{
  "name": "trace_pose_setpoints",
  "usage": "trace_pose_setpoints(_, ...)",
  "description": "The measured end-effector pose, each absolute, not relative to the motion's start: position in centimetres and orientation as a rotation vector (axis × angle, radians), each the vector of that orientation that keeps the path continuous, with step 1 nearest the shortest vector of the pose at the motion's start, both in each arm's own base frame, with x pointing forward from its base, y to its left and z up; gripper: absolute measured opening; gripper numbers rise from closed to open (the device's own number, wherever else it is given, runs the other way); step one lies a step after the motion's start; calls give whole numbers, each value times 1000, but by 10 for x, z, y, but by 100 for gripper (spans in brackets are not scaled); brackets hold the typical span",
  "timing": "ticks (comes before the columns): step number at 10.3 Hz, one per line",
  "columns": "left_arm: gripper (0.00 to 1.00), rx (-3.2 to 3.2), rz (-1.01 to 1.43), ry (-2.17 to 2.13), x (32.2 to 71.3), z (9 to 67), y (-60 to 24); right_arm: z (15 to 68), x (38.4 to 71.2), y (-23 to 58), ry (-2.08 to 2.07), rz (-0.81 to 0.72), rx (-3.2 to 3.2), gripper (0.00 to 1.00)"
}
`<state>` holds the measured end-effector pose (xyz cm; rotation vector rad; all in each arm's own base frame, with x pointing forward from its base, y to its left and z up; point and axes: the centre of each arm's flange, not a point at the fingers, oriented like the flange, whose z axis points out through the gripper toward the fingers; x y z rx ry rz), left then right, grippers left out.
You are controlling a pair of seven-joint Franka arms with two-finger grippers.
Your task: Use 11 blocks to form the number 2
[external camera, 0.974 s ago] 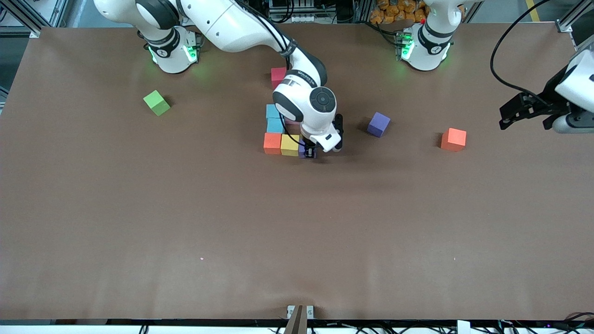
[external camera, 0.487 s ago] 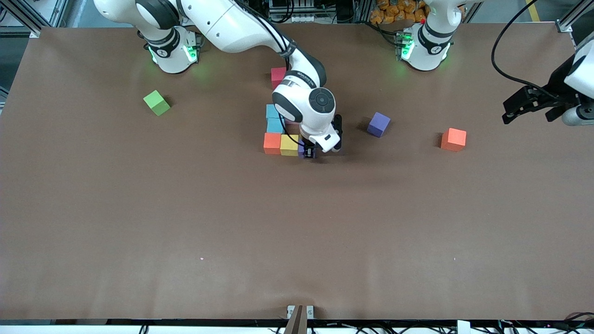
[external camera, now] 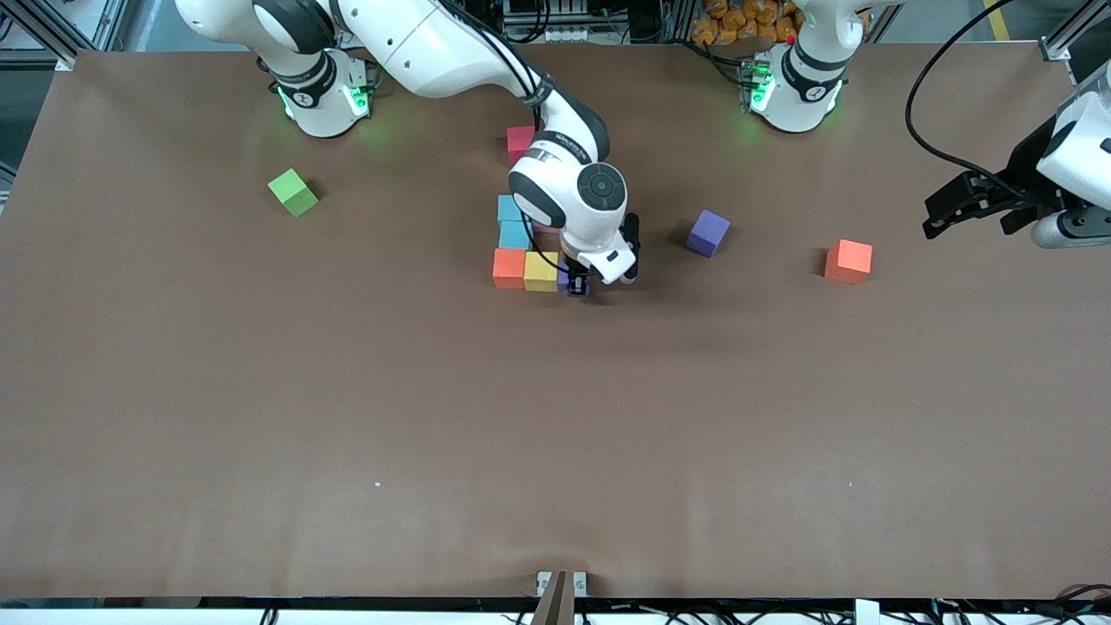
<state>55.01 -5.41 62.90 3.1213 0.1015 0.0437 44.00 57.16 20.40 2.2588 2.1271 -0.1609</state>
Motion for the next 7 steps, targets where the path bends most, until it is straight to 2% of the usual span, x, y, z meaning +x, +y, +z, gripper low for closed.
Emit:
trace_pose_setpoints(4,100,3121,44,105,550,629,-53,204,439,572,2129,-162,2257,56)
trace_pose_setpoints(6,100,3121,44,108,550,629,-52,205,439,573,2130,-153,2259,78)
trace_pose_setpoints(7,100,3121,44,109,550,629,-52,208,439,574,2130,-145,2260,93)
